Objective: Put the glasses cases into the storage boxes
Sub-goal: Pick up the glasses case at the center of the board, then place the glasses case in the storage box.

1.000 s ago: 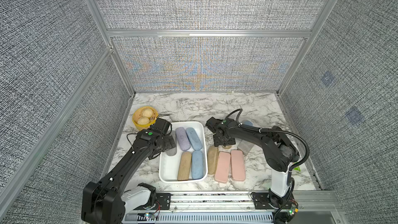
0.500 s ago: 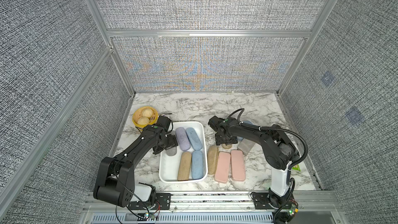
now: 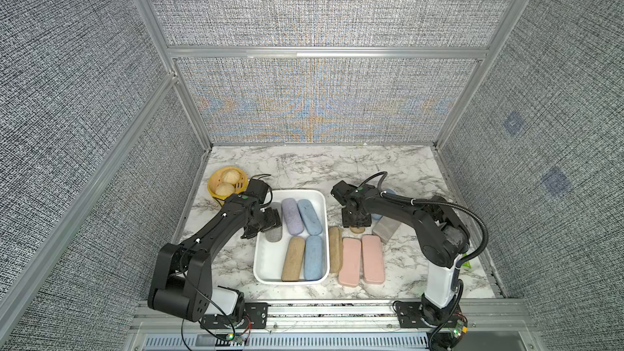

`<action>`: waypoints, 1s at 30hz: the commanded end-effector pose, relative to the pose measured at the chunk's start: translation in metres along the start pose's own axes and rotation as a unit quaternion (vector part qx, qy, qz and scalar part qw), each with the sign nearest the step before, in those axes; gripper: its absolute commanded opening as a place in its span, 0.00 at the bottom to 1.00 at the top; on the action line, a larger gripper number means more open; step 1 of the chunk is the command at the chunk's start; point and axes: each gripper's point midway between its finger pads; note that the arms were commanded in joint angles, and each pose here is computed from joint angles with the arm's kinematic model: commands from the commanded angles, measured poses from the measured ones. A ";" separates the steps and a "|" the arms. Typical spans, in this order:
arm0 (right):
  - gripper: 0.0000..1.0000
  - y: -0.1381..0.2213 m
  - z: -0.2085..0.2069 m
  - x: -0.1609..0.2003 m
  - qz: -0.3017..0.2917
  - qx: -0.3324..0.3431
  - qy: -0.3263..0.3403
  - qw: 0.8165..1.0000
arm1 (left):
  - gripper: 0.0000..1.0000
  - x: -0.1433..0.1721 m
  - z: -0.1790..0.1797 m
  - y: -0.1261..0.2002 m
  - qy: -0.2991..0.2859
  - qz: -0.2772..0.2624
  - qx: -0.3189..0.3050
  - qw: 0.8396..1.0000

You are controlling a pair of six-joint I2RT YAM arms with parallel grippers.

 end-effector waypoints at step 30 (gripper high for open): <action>0.51 0.193 0.207 0.178 0.205 -0.268 0.074 0.938 | 0.88 -0.003 0.012 0.096 0.104 -0.156 0.037 0.982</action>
Point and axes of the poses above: each gripper's point midway between its finger pads, its own y axis back along the fingers, its own z axis along the line the jaws close on, x = y × z, and after that the axes turned 11 degrees about -y, right-handed
